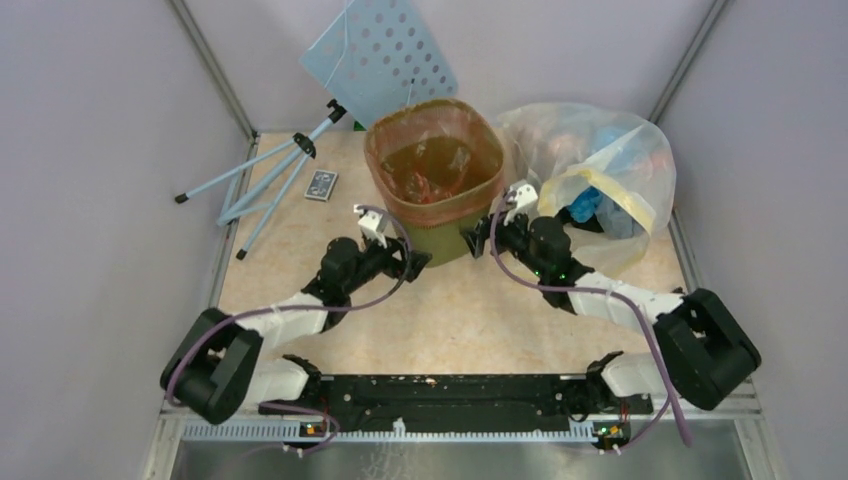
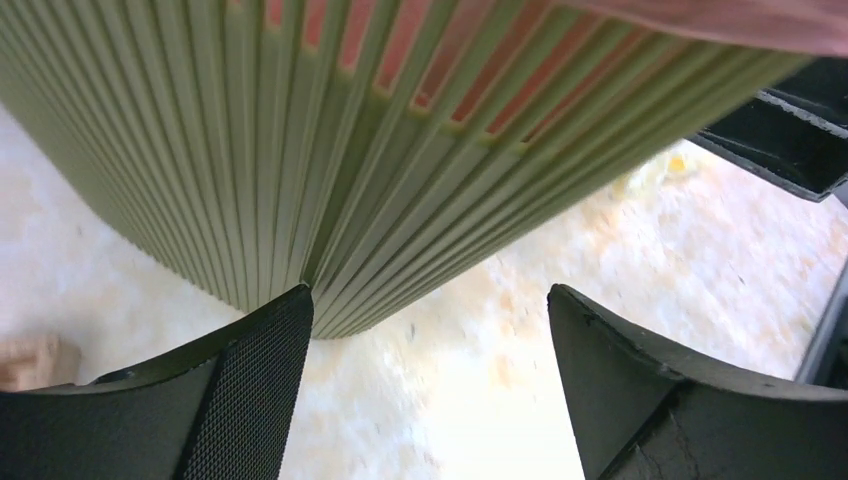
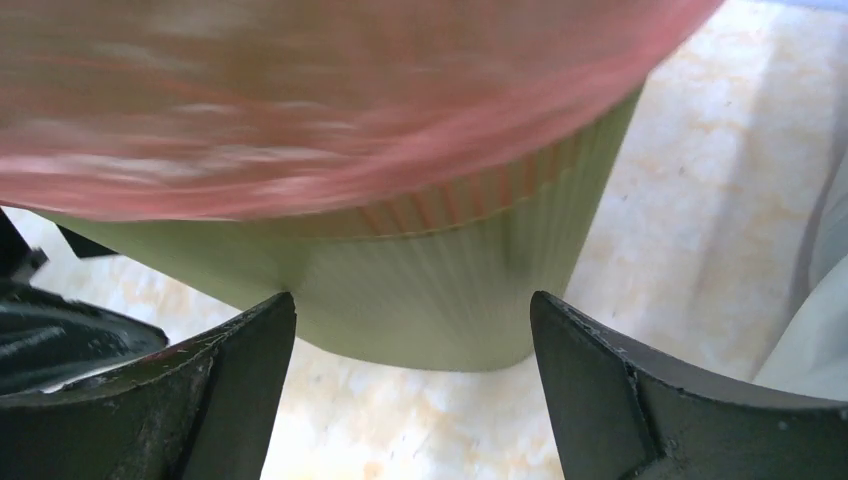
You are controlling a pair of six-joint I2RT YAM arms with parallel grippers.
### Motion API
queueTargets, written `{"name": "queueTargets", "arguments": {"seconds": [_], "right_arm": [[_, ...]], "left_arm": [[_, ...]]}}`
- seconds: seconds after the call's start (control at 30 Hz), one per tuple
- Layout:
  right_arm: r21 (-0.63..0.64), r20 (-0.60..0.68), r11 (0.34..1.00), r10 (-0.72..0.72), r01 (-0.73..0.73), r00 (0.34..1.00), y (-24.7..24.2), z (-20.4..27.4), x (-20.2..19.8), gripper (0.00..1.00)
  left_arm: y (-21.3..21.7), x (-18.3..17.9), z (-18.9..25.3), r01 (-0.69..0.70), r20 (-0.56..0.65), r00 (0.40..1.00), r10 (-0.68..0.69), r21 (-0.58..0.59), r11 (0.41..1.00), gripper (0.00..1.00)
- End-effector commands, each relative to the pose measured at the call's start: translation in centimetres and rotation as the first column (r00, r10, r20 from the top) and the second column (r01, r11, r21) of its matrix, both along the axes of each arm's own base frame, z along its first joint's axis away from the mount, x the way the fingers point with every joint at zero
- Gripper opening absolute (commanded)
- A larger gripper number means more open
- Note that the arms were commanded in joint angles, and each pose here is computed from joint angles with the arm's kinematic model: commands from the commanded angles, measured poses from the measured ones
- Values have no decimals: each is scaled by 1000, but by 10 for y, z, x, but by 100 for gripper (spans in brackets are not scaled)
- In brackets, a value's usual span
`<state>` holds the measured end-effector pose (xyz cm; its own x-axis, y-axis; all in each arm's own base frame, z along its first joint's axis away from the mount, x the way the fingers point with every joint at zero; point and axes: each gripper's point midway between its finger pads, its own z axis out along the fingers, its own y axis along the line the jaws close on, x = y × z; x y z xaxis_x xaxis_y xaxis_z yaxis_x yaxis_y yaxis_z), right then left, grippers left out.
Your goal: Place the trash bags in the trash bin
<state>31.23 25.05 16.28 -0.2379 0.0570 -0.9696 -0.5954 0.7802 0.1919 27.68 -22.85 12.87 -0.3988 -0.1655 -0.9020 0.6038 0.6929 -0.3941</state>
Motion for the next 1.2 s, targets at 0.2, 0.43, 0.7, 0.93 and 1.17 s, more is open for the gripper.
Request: {"name": "queueTargets", "arguments": {"seconds": [0.2, 0.43, 0.7, 0.93, 1.17], "right_arm": [[109, 138, 992, -84, 69, 987, -19, 59, 10, 87], [31, 152, 982, -191, 188, 970, -72, 46, -25, 91], [121, 132, 982, -160, 145, 978, -90, 20, -71, 91], [150, 60, 821, -563, 551, 824, -166, 4, -56, 91], [125, -23, 664, -741, 737, 671, -222, -11, -22, 94]], "left_arm": [[-7, 39, 63, -32, 171, 985, 36, -28, 999, 99], [40, 6, 55, -188, 149, 970, 194, -50, 981, 99], [81, -12, 39, -349, 127, 926, 354, -61, 935, 99], [101, -5, 17, -459, 77, 886, 457, 13, 888, 99], [125, 8, 12, -587, 106, 807, 582, 24, 809, 99]]}}
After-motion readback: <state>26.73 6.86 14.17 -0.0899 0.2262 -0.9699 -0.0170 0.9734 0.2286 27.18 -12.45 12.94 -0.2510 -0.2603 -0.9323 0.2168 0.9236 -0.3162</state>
